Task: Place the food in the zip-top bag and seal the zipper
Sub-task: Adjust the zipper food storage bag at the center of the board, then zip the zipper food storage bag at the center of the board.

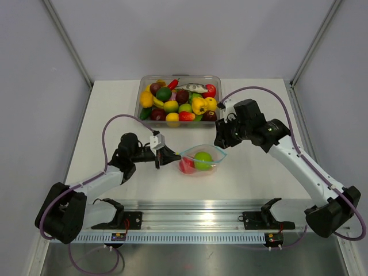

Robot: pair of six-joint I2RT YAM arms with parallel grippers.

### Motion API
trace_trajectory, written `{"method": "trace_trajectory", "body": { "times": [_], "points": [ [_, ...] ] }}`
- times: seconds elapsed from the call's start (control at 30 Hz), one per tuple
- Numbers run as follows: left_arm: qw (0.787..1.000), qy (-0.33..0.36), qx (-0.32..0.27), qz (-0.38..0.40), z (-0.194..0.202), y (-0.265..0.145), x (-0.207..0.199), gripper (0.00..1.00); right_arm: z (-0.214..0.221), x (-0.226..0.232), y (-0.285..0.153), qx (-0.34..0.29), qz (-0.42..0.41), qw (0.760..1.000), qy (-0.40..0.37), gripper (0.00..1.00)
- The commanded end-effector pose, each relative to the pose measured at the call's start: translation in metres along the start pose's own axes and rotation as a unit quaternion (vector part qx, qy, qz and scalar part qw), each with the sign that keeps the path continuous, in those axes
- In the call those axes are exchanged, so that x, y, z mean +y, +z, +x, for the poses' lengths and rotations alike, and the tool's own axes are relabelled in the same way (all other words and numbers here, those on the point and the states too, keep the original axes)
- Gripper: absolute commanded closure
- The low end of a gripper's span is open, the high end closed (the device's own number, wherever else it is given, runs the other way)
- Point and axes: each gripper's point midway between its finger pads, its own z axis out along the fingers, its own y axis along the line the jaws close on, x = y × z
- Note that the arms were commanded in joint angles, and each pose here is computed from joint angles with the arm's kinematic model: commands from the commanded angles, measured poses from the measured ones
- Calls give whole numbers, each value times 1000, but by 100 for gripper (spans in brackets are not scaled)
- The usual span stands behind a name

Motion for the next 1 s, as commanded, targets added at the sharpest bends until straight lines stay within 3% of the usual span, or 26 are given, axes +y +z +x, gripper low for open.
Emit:
{"method": "trace_trajectory", "body": {
  "times": [0.0, 0.23, 0.3, 0.4, 0.43, 0.53, 0.63, 0.97],
  "points": [
    [998, 37, -9, 47, -23, 2, -8, 100, -32, 34, -39, -57, -39, 996, -54, 53],
    [996, 41, -4, 73, -36, 2, -14, 100, -25, 109, -4, -34, -73, 973, -218, 55],
    [997, 42, 2, 72, -39, 1, -14, 100, -16, 113, 12, -19, -101, 956, -275, 70],
    [996, 45, 12, 72, -38, -2, -16, 100, -11, 132, 18, -60, -167, 930, -322, 72],
    [997, 45, 15, 68, -37, -2, -15, 100, -24, 138, 12, -104, -171, 922, -330, 70],
    [996, 53, 14, 64, -38, -4, -16, 100, -26, 141, 14, -122, -177, 916, -340, 66],
    [996, 56, 13, 61, -42, -4, -15, 100, -22, 144, 24, -95, -183, 915, -346, 63],
    [997, 47, 17, 63, -37, -2, -13, 100, -25, 160, 38, -93, -193, 899, -381, 61]
  ]
}}
